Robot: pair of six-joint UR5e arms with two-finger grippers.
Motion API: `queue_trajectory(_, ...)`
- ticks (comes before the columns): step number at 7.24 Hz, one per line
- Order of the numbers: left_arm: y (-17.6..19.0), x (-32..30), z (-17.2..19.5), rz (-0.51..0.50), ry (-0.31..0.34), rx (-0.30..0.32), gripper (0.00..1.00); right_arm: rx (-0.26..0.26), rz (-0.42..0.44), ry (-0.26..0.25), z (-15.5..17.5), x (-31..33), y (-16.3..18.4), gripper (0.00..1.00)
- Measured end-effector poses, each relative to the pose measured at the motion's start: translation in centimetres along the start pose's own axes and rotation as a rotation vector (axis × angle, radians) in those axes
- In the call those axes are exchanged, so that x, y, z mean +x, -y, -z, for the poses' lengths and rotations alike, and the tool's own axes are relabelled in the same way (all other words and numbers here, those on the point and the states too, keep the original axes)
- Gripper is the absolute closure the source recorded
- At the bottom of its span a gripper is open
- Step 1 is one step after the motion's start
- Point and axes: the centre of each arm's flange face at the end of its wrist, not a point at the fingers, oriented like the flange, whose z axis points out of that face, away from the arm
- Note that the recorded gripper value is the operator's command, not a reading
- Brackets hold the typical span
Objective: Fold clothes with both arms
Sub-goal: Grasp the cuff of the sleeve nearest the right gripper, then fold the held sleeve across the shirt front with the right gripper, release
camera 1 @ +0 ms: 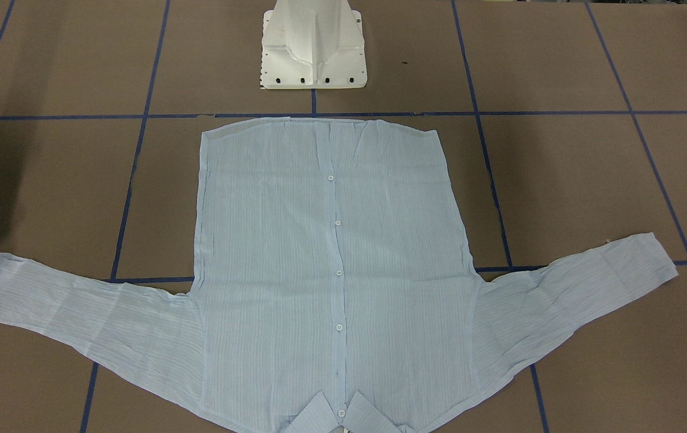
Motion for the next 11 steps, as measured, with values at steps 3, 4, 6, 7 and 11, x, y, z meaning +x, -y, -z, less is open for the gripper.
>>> queue_trajectory(3,0.0,0.0,0.0,0.000,0.000,0.000,0.00,0.061,-0.014,0.050,2.8,-3.2,2.3,1.00)
queue_trajectory(4,0.0,0.0,0.0,0.000,0.000,0.000,0.00,0.097,-0.062,0.075,4.1,-5.0,3.7,1.00)
queue_trajectory(6,-0.1,-0.1,0.0,0.001,0.001,-0.001,0.00,0.189,-0.150,0.098,7.3,-9.6,6.4,1.00)
queue_trajectory(7,-0.1,-0.1,0.0,0.002,0.000,-0.001,0.00,0.212,-0.214,0.091,8.8,-13.4,7.8,1.00)
queue_trajectory(11,-0.2,-0.1,-0.1,0.006,0.000,-0.003,0.00,0.331,-0.502,-0.110,10.1,-42.3,11.9,1.00)
